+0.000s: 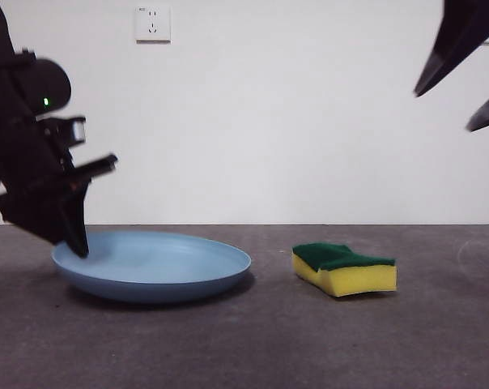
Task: Pick up the plate,pick up the cloth,clean the plate with the cloth
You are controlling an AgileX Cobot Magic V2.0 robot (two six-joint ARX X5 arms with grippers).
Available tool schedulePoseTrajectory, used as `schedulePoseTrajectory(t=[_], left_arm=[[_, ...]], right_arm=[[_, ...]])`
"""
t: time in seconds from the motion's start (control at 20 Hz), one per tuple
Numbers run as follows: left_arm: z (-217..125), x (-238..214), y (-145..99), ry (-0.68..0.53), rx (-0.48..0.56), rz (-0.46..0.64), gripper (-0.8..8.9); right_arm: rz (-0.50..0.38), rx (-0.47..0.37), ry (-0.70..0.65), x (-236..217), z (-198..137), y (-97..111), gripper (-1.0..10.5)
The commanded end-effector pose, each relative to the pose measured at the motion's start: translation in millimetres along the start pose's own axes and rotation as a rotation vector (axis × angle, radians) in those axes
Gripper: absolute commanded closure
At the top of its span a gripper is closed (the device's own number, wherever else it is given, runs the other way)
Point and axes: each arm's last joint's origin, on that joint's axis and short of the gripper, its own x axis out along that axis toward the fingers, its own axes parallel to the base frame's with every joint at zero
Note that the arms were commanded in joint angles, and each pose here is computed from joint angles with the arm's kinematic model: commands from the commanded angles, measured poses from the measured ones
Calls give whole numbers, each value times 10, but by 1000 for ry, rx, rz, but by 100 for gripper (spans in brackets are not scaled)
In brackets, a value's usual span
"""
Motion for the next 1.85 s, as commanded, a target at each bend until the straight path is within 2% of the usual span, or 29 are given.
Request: schedulePoseTrajectory(t=[0.05, 0.2, 0.3, 0.4, 0.55, 0.75, 0.85, 1.0, 1.15, 1.25, 1.45, 1.6, 1.85], left_arm=[[63, -292, -111, -51, 82, 0, 822], [86, -772, -235, -147, 112, -7, 822], [26, -1080, -307, -204, 127, -11, 822], [-64, -1341, -370, -254, 140, -15, 822], [-216, -1641, -433, -299, 152, -19, 822], [-349, -1816, -489, -311, 165, -26, 822], [-361, -1816, -495, -301, 166, -28, 822], [-365, -1809, -523, -298, 176, -35, 822], [-366, -1808, -527, -297, 177, -35, 822], [-367, -1805, -526, -296, 176, -32, 822], [-330, -1736, -487, -284, 161, 73, 822], [-235, -1522, -445, -225, 164, 103, 822], [-75, -933, -475, -85, 180, 83, 822]], right_arm=[[23, -43, 48, 175, 91, 54, 573], [-67, -137, 128, 517, 247, 155, 578], [-91, -194, 173, 733, 319, 229, 586], [-99, -234, 218, 940, 351, 279, 641], [-127, -267, 294, 1246, 298, 303, 640], [-123, -275, 381, 1585, 156, 267, 640], [-122, -276, 405, 1738, 94, 243, 641], [-155, -264, 447, 1922, -3, 177, 783], [-193, -267, 478, 2005, -63, 131, 821], [-202, -282, 478, 2004, -61, 128, 966], [-201, -277, 470, 1970, -40, 143, 963], [-192, -270, 402, 1764, 78, 274, 963], [-123, -292, 179, 1116, 334, 675, 963]])
